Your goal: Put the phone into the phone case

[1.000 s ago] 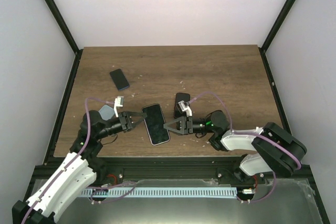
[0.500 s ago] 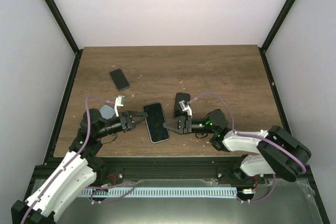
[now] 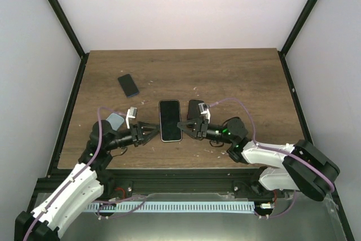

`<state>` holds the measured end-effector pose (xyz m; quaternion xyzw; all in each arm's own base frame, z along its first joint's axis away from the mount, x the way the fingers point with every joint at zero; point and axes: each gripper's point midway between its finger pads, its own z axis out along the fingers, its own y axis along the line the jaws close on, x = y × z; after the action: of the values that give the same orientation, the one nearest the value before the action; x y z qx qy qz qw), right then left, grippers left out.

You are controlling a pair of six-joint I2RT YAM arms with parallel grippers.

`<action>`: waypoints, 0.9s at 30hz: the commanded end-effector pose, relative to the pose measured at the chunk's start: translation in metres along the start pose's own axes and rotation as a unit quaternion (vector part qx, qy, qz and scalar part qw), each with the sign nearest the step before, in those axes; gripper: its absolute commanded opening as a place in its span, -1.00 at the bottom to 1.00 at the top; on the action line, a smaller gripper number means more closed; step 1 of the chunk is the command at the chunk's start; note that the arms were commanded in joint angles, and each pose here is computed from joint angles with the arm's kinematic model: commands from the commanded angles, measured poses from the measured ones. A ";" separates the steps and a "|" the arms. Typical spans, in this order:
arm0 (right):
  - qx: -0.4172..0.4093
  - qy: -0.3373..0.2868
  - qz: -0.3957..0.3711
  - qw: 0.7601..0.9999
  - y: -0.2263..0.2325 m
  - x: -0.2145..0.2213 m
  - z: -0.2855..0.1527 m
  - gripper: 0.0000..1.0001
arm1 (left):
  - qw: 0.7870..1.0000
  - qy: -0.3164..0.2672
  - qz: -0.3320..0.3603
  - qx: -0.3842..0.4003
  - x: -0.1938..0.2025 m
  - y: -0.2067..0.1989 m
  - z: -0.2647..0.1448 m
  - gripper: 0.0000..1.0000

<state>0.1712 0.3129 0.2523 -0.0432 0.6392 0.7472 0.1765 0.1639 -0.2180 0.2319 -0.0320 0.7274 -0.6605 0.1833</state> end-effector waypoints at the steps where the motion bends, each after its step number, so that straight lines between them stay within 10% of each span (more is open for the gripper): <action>1: -0.042 -0.034 -0.036 0.998 0.034 -0.022 0.010 -0.77 | 1.000 0.007 0.008 0.027 0.002 -0.012 -0.001 0.15; 27: -0.015 -0.056 -0.016 0.998 0.016 -0.031 0.013 -0.77 | 1.000 0.018 -0.005 0.014 0.003 -0.001 0.006 -0.15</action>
<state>0.1895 0.3170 0.2439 -0.0035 0.6532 0.7345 0.1839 0.1637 -0.2234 0.2316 -0.0302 0.7226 -0.6711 0.1628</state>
